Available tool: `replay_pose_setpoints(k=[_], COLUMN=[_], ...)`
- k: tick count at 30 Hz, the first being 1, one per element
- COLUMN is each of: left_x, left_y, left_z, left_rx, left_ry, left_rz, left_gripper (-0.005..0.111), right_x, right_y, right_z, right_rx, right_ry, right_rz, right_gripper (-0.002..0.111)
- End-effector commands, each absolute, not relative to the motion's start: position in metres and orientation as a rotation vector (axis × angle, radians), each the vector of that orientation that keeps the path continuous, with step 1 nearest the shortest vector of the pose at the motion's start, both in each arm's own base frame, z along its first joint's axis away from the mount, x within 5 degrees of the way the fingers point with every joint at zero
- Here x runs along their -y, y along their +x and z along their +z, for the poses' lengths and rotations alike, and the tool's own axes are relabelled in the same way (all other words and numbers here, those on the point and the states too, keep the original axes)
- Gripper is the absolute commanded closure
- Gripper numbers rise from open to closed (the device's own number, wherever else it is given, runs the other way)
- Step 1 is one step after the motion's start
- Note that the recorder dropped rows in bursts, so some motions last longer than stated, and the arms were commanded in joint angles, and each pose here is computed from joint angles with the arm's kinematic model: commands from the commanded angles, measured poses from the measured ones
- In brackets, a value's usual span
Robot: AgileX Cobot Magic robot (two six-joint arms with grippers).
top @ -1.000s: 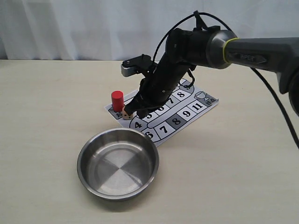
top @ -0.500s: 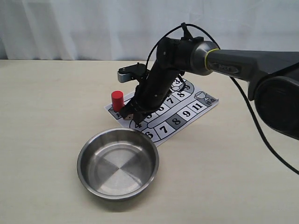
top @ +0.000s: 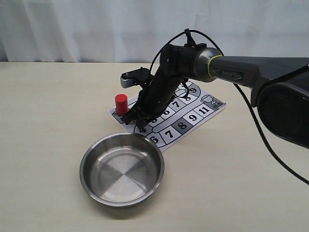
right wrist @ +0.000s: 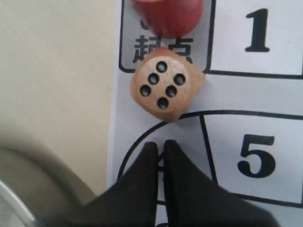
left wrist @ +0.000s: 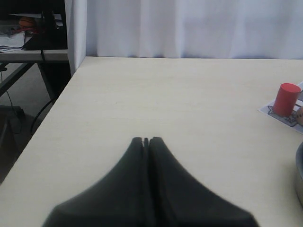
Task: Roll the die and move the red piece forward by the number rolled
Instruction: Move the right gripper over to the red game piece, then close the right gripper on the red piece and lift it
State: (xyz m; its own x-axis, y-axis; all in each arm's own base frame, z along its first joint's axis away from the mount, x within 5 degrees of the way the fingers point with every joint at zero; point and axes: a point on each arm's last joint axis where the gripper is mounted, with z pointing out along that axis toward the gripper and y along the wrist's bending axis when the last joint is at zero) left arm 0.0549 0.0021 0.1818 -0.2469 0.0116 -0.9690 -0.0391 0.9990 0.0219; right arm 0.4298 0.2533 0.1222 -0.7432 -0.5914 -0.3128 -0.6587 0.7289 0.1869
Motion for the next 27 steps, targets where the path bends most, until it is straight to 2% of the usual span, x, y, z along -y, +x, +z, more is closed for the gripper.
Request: replay_pose_setpoints(k=[1, 14, 18, 20, 24, 25, 27], left_x=[-0.002, -0.002, -0.002, -0.002, -0.002, -0.002, -0.002], left_y=[0.055, 0.055, 0.055, 0.055, 0.055, 0.055, 0.055], left_z=[0.185, 0.185, 0.185, 0.185, 0.185, 0.185, 0.185], left_rx=[-1.801, -1.801, -1.801, -1.801, -1.801, -1.801, -1.801], left_ry=[-0.012, -0.012, -0.012, -0.012, -0.012, -0.012, -0.012], left_rz=[0.044, 0.044, 0.044, 0.044, 0.044, 0.044, 0.044], left_gripper=[0.107, 0.107, 0.107, 0.107, 0.107, 0.107, 0.107], right_x=[-0.255, -0.254, -0.249, -0.247, -0.250, -0.253, -0.256], right_y=[0.431, 0.429, 0.429, 0.431, 0.438, 0.440, 0.445], right_z=[0.121, 0.122, 0.145, 0.161, 0.183, 0.185, 0.186], right_rx=[-2.689, -2.697, -2.731, -2.744, -2.677, -2.647, -2.591], right_ry=[-1.001, -1.007, -0.990, -0.942, -0.902, -0.875, -0.848], right_rz=[0.421, 0.423, 0.427, 0.389, 0.391, 0.416, 0.422], right_gripper=[0.104, 0.104, 0.103, 0.094, 0.055, 0.049, 0.046])
